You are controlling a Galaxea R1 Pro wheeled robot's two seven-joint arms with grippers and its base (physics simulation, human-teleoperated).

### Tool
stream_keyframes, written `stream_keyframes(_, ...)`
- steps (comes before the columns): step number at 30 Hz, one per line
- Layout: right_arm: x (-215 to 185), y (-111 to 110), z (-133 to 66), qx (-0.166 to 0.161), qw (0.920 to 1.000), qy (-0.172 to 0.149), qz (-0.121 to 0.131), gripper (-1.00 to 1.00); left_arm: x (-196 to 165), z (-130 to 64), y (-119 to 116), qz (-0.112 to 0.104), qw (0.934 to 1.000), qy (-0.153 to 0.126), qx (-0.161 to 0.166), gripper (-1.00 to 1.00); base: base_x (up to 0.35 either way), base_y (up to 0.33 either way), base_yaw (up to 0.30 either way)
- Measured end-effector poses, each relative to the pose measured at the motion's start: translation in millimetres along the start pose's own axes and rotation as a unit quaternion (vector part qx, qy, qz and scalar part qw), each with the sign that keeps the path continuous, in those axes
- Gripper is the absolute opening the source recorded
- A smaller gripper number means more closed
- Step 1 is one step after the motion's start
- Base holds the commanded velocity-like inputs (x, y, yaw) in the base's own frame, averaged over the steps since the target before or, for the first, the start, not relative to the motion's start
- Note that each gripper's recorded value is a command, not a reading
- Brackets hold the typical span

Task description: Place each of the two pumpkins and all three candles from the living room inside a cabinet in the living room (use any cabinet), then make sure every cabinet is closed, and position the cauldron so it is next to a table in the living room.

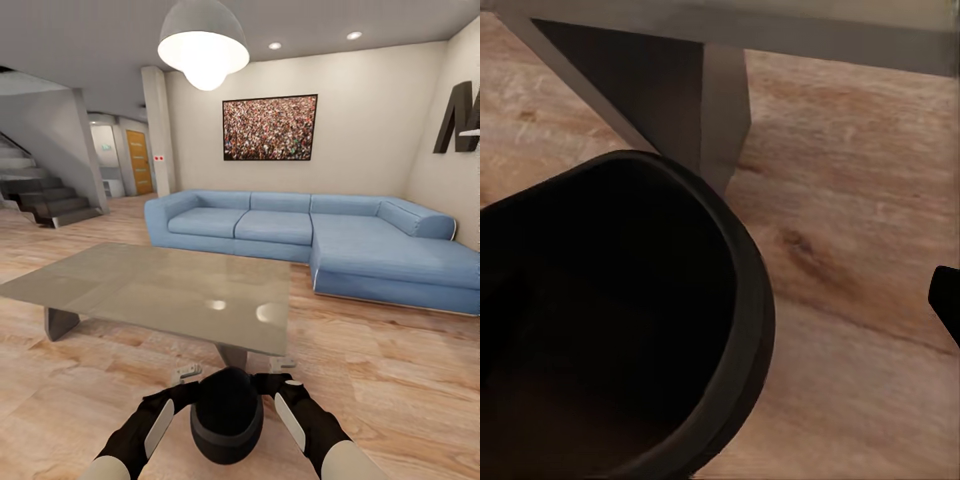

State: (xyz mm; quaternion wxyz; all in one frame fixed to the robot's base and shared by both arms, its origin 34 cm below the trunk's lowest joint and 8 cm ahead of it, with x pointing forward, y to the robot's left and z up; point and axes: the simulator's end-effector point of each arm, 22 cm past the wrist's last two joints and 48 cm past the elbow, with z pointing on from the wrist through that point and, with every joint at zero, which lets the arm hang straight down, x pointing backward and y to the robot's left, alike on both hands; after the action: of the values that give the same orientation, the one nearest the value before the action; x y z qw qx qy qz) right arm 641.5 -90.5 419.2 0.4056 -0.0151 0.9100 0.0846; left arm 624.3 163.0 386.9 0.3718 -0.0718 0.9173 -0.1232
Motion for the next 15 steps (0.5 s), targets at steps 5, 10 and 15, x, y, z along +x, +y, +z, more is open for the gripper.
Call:
stream_keyframes(5,-10.5,1.7,-6.2,-0.001,1.0,-0.006,-0.001,1.0,-9.5,-6.2,-2.7,0.001,1.0,-0.006,0.001,1.0,-0.053,0.0,0.0)
stream_keyframes(10,-20.8,3.0,-11.4,-0.001,1.0,-0.006,-0.001,1.0,-18.8,-11.8,-6.7,0.002,1.0,-0.006,0.001,1.0,-0.005,0.0,0.0)
stream_keyframes(15,-31.0,4.5,-16.5,-0.001,1.0,-0.006,-0.001,1.0,-28.6,-17.5,-10.0,0.001,1.0,-0.006,0.001,1.0,0.0,0.0,0.0)
